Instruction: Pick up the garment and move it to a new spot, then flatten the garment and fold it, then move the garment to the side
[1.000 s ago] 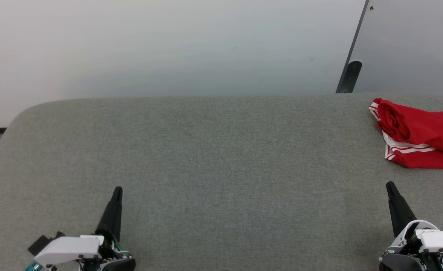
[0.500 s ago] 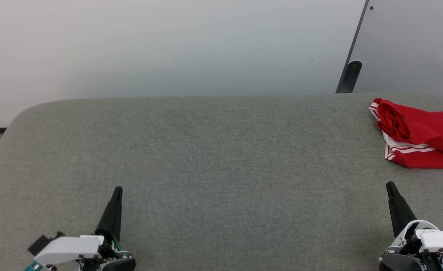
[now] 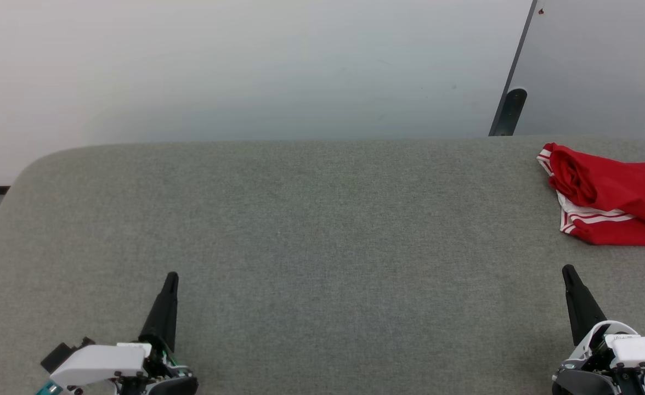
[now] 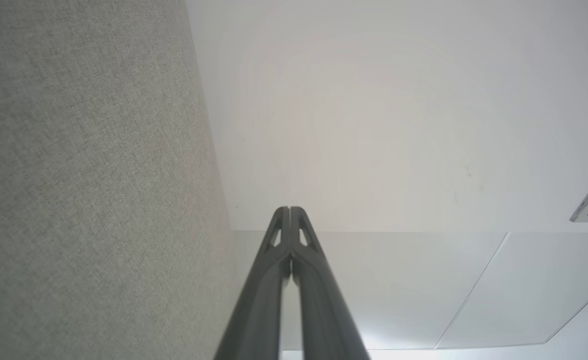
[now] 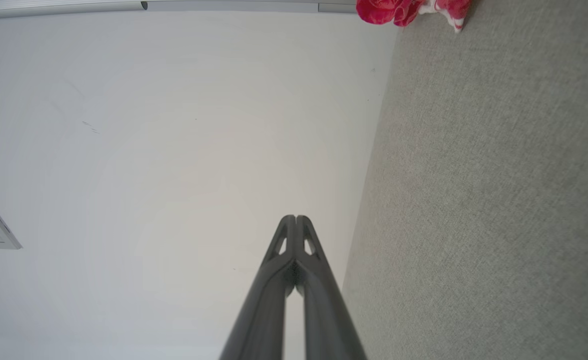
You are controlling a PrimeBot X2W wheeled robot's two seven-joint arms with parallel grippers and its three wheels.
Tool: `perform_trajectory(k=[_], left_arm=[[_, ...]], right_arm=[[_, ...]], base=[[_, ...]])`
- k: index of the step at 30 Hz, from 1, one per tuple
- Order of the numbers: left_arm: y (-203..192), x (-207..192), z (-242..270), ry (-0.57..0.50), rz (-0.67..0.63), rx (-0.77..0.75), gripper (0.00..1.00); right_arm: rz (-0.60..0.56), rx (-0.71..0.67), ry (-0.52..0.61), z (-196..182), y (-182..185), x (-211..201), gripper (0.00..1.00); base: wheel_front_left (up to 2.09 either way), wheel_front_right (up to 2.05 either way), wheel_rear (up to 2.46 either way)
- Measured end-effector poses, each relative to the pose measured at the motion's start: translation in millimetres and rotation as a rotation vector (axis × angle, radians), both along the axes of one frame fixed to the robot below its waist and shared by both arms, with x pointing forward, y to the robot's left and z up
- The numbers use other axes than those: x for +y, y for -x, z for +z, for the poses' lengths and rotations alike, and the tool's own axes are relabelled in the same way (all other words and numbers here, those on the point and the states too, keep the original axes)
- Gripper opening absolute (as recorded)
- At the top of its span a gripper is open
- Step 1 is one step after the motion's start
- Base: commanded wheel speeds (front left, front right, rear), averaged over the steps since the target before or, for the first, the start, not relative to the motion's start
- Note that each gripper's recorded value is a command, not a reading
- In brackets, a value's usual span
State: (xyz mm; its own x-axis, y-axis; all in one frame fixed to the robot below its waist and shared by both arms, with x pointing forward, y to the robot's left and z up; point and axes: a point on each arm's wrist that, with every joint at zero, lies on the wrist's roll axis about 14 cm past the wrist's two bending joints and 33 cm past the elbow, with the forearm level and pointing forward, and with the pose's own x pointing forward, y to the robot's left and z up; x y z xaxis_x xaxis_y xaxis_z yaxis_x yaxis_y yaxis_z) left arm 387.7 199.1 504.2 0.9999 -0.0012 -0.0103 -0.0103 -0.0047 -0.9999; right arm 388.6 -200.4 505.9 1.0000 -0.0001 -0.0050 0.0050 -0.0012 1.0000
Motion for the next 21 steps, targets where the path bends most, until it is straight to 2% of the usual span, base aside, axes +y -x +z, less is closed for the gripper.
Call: perform_trajectory(k=[21], left_arm=[[0.0, 0.0, 0.0, 0.0, 0.0, 0.0, 0.0]], right_arm=[[0.0, 0.0, 0.0, 0.0, 0.0, 0.0, 0.0]], base=[[0.0, 0.0, 0.0]])
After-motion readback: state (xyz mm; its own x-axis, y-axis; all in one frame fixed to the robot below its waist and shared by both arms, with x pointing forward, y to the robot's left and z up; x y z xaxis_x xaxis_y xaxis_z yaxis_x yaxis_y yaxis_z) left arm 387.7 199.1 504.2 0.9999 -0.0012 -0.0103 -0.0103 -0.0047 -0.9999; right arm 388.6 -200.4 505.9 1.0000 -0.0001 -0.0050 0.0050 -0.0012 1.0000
